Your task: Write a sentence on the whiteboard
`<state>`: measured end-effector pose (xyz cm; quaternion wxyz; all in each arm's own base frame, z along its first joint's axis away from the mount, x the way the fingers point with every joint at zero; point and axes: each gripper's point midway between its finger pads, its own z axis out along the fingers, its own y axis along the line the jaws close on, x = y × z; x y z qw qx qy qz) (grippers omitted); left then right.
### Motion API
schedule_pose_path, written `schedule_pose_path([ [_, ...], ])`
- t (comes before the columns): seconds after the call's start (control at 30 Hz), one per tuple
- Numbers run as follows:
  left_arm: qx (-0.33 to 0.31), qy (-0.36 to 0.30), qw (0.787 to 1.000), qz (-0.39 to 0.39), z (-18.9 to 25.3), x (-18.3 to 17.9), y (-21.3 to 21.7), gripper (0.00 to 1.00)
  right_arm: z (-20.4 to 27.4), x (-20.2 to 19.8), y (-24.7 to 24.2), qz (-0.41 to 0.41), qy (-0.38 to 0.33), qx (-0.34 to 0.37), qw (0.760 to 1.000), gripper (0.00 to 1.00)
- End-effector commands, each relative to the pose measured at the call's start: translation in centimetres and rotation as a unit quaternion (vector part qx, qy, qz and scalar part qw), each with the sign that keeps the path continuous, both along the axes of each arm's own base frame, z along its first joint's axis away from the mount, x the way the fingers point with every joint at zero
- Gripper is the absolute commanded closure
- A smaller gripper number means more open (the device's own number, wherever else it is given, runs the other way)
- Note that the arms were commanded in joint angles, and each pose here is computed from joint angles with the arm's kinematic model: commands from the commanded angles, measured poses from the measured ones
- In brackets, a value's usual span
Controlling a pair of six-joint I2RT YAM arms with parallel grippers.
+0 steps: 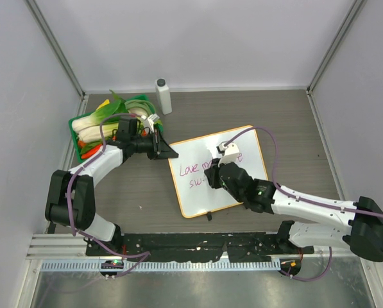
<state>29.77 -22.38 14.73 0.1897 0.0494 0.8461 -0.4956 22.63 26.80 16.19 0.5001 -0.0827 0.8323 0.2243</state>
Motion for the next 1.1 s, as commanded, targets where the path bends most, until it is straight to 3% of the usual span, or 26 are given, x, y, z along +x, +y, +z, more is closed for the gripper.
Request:
schedule_pose_path([
  [0.0, 0.084, 0.035, 0.995, 0.034, -4.7, -0.5, 1.5, 1.0, 0.8, 0.3, 0.9, 0.004, -0.002, 0.016, 1.0, 0.98],
  [0.77, 0.082, 0.035, 0.996, 0.033, -4.7, -0.5, 1.5, 1.0, 0.7, 1.9, -2.3, -0.067, -0.013, -0.028, 0.997, 0.99],
  [1.07, 0.082, 0.036, 0.995, 0.033, -4.8, -0.6, 1.5, 1.0, 1.8, 2.2, -1.3, -0.049, -0.022, -0.021, 0.998, 0.99],
])
